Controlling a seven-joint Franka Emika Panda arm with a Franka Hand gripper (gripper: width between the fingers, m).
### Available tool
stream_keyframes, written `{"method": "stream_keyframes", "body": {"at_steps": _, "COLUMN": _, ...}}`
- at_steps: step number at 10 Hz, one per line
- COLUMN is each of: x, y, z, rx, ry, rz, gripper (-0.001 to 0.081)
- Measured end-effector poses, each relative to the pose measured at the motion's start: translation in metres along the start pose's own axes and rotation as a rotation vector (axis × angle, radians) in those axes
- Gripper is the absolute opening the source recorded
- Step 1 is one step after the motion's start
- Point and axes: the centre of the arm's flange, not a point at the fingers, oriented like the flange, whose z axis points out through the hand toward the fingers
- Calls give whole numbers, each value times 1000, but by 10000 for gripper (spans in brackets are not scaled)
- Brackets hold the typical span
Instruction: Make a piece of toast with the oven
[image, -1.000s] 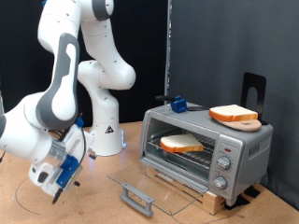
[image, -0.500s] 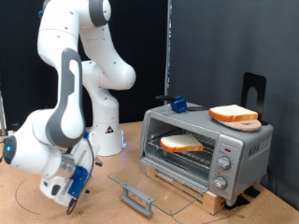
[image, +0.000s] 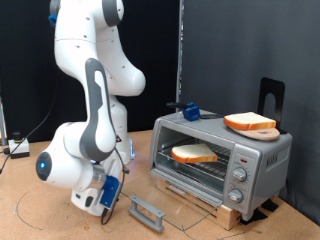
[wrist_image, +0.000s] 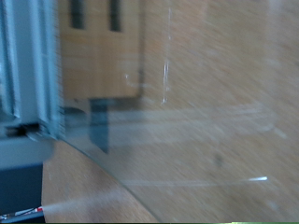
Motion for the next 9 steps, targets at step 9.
{"method": "stream_keyframes", "body": {"at_steps": 9, "x": -50, "y": -49, "z": -37, "rx": 94, "ry": 56, "rz": -167, "gripper": 804}}
